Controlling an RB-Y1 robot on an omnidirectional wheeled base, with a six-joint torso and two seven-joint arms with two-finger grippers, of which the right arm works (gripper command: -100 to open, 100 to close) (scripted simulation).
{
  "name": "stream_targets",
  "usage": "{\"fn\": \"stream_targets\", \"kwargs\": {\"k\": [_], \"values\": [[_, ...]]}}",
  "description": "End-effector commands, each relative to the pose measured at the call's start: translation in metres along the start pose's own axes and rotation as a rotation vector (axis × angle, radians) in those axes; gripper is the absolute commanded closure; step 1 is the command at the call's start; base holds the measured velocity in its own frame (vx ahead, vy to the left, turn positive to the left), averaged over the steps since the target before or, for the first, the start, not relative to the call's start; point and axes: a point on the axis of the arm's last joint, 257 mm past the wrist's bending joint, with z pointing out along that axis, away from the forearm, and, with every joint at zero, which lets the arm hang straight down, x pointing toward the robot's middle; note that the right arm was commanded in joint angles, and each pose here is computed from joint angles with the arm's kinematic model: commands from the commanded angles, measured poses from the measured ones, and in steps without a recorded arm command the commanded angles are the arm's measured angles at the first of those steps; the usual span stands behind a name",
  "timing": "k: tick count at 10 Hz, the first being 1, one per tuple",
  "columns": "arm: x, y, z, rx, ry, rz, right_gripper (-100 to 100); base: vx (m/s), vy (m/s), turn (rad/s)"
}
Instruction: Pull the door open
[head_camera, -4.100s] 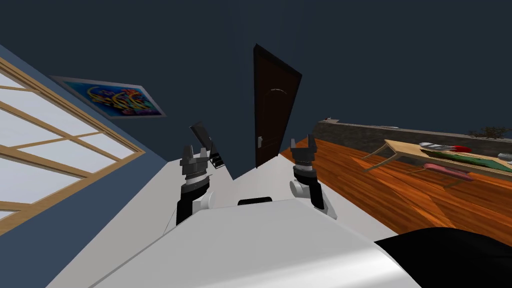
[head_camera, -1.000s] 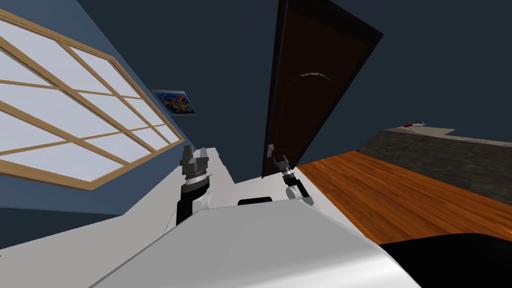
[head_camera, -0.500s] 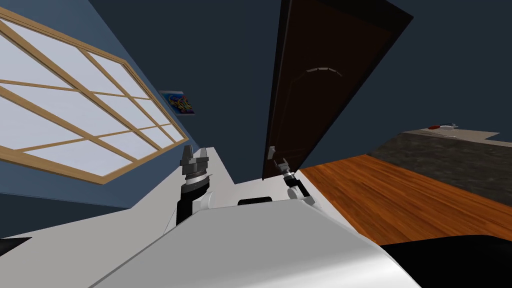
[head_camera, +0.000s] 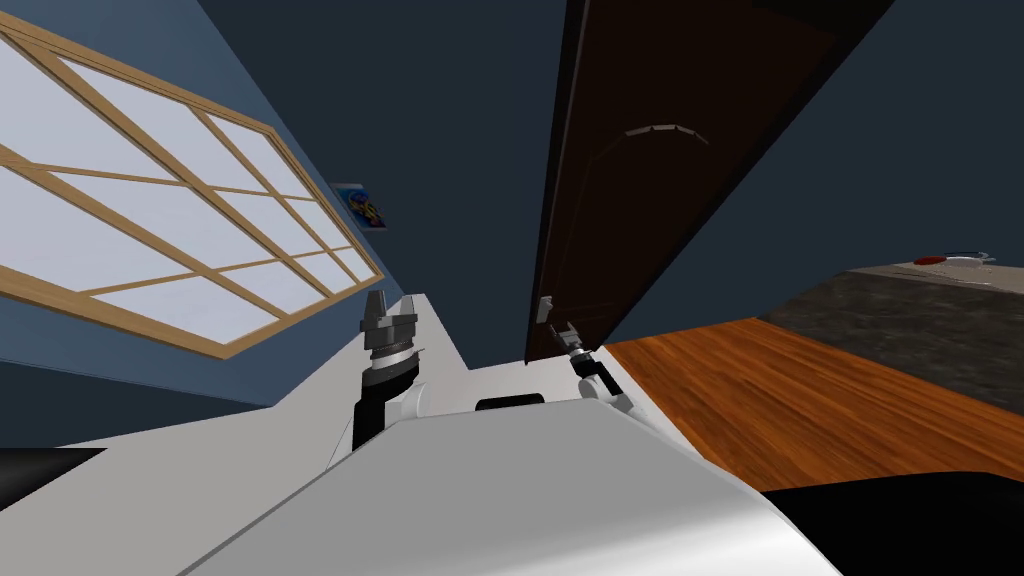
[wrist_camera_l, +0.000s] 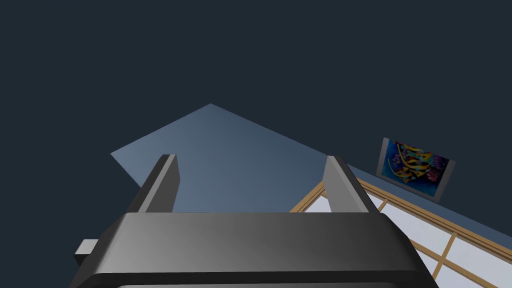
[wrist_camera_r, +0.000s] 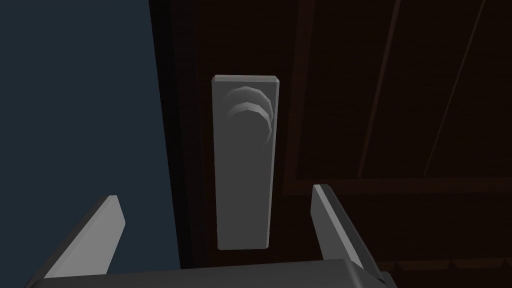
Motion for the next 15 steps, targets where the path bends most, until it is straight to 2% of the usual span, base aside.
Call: {"fn": "stream_targets", "kwargs": {"k": [1, 2, 3, 4, 7, 11, 12, 13, 15], "values": [[-0.012, 0.009, -0.0015, -0.006, -0.03, 0.033, -100, 0.061, -0.045, 0.061], [-0.018, 0.013, -0.0031, -0.01, -0.047, 0.051, -100, 0.055, -0.046, 0.077], [-0.014, 0.011, -0.0023, -0.007, -0.036, 0.037, -100, 0.023, -0.023, 0.016], [-0.017, 0.029, -0.0021, -0.036, -0.041, 0.041, -100, 0.105, 0.016, 0.198], [-0.02, 0.049, -0.0019, -0.068, -0.043, 0.04, -100, 0.131, 0.042, 0.135], [-0.023, 0.093, -0.0032, -0.141, -0.045, 0.04, -100, 0.173, 0.008, 0.176], [-0.024, 0.086, -0.0046, -0.131, -0.045, 0.04, -100, 0.085, 0.003, 0.016], [-0.024, 0.086, -0.0046, -0.131, -0.045, 0.04, 100, -0.016, -0.002, -0.024], [-0.024, 0.086, -0.0046, -0.131, -0.045, 0.04, 100, -0.029, -0.005, 0.005]]}}
